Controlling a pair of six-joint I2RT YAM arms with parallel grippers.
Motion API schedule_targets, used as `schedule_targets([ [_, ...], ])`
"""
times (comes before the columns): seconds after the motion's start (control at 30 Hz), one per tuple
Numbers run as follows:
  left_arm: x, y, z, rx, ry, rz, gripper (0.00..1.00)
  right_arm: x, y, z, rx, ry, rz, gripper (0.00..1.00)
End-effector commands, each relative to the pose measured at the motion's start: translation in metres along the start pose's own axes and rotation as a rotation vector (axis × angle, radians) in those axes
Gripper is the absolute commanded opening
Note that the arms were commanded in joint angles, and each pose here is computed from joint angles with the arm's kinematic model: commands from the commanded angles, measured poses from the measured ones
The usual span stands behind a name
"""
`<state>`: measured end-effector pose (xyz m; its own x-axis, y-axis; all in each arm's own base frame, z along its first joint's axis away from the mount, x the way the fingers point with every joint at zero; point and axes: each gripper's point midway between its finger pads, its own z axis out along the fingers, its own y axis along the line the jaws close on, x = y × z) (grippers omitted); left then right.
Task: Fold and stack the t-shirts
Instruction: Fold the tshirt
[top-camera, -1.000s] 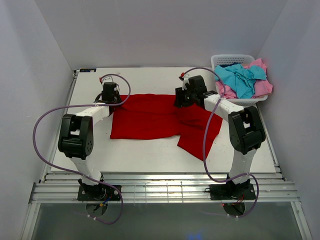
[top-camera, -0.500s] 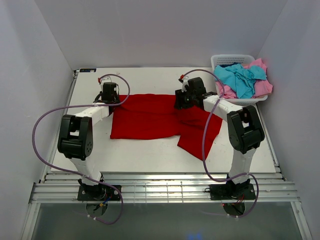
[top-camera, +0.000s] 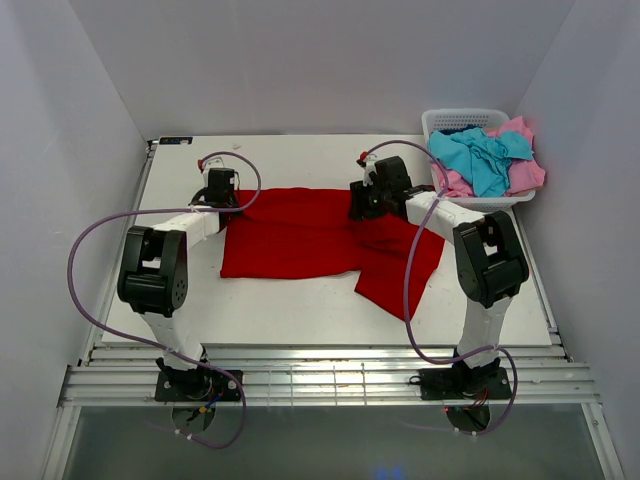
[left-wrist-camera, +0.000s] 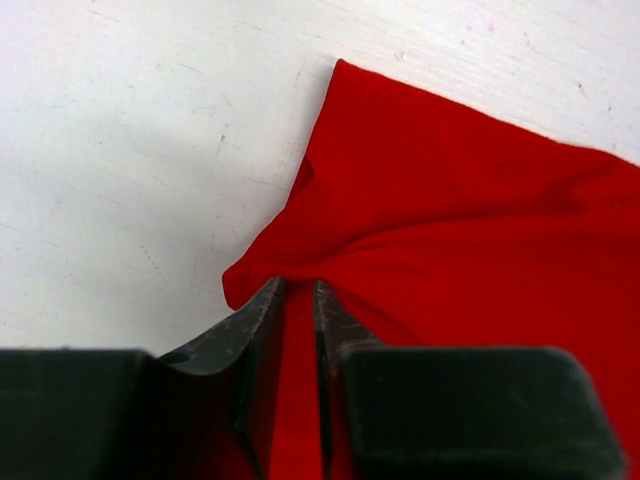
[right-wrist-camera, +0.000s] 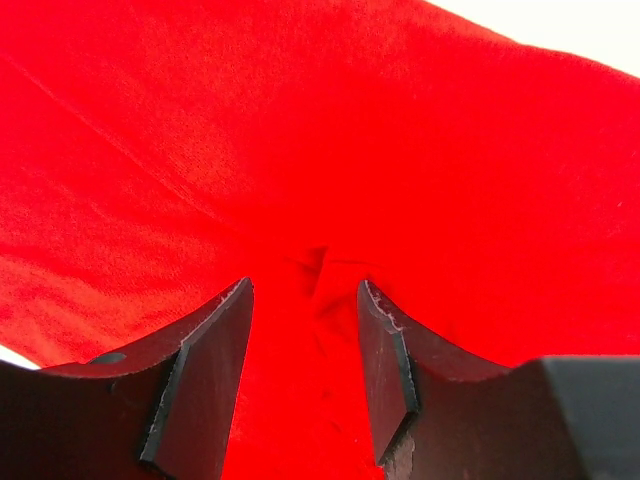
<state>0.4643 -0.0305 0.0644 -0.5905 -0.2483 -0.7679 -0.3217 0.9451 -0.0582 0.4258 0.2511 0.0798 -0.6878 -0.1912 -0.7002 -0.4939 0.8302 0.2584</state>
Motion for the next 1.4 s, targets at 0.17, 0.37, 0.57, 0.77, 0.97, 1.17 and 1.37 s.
schedule_targets([
  [0.17,0.015,0.007,0.004,-0.024,0.029,-0.003,0.17,0.003,0.003,-0.003,-0.006,-0.010,-0.010,0.52],
  [0.37,0.015,0.008,-0.003,-0.018,0.005,-0.025,0.00,0.006,0.002,-0.006,0.000,-0.010,-0.011,0.52],
  [0.57,0.018,0.012,-0.029,-0.014,-0.028,-0.039,0.00,0.010,0.004,-0.006,-0.008,-0.005,0.000,0.52],
  [0.77,0.039,0.006,-0.057,0.041,-0.029,-0.048,0.00,0.013,0.006,-0.004,-0.012,-0.001,0.005,0.52],
  [0.97,0.019,0.002,-0.070,0.062,-0.119,-0.087,0.00,0.002,0.008,0.000,-0.015,-0.032,0.018,0.51],
  [1.17,-0.045,-0.023,-0.054,0.084,-0.235,-0.086,0.00,-0.018,0.003,0.000,0.022,-0.081,0.023,0.45],
  [1.37,-0.062,-0.043,-0.007,0.099,-0.214,-0.053,0.00,-0.031,-0.004,0.000,0.061,-0.110,0.016,0.29],
])
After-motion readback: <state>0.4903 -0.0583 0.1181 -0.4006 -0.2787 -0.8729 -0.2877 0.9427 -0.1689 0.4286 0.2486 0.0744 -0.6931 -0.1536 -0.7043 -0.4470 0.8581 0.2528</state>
